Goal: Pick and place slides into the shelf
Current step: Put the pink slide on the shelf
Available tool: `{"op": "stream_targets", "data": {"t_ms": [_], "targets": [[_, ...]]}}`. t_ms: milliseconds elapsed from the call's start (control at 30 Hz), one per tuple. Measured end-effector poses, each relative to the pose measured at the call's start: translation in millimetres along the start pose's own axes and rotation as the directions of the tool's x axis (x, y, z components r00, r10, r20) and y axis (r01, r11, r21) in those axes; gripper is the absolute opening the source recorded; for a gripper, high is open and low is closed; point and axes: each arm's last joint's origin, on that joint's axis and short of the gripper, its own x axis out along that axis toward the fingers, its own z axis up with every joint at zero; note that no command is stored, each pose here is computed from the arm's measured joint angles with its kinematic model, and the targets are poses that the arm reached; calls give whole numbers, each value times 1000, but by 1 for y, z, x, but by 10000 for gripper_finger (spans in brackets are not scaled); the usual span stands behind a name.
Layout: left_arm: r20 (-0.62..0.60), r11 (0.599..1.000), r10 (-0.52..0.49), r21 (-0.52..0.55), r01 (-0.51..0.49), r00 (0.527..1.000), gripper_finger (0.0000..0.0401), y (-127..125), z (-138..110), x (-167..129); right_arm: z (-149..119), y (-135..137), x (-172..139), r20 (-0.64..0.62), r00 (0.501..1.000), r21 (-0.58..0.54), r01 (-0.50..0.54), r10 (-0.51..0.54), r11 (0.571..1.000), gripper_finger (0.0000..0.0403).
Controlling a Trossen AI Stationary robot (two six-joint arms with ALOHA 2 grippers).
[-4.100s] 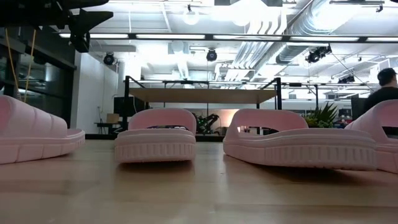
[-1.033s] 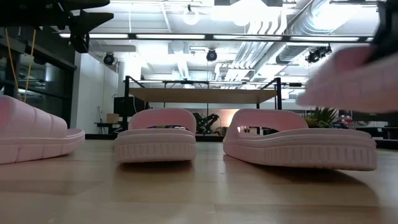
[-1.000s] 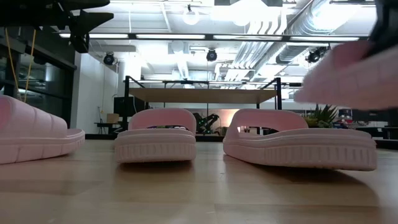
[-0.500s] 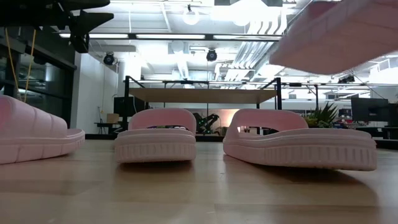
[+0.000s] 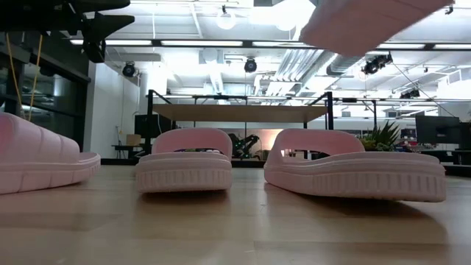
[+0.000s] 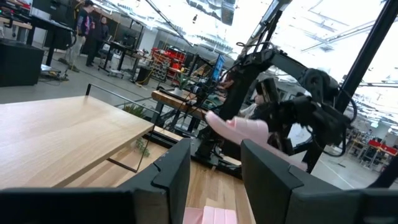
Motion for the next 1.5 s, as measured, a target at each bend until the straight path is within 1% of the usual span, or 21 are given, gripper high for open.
{"op": "stream_targets", "data": {"t_ms": [233, 300, 600, 800, 1000, 1133, 1267, 1400, 1500], "targets": [[1, 1000, 2, 2, -2, 1000, 128, 0, 0, 0, -2, -36, 6, 2, 1000, 12, 27, -27, 1000, 0], [1, 1000, 2, 20, -2, 1000, 128, 0, 0, 0, -4, -48, 8, 0, 999, 26, 37, -37, 999, 0], [1, 999, 2, 42, -2, 1000, 128, 0, 0, 0, -17, -102, 15, -1, 994, 79, 109, -110, 991, 0], [1, 999, 2, 41, -2, 1000, 128, 0, 0, 0, -23, -127, 20, -12, 993, 100, 122, -121, 987, 0], [-1, 1000, -1, 16, 1, 1000, 128, 0, 0, 0, -16, -140, 31, -15, 999, 100, 49, -47, 994, 0], [-14, 999, -37, 10, 37, 999, 128, -1, 0, 0, -11, -148, 46, -26, 1000, 87, -2, 4, 996, 0], [-29, 996, -81, 19, 82, 996, 128, -2, -1, 0, -8, -160, 65, -36, 997, 117, -63, 67, 991, 0], [-29, 996, -83, 17, 84, 996, 128, -2, -1, 0, -8, -174, 82, -32, 993, 136, -106, 111, 985, 0], [-29, 996, -83, 17, 83, 996, 128, -2, -1, 0, -9, -185, 93, -22, 993, 156, -113, 117, 981, 0]]}}
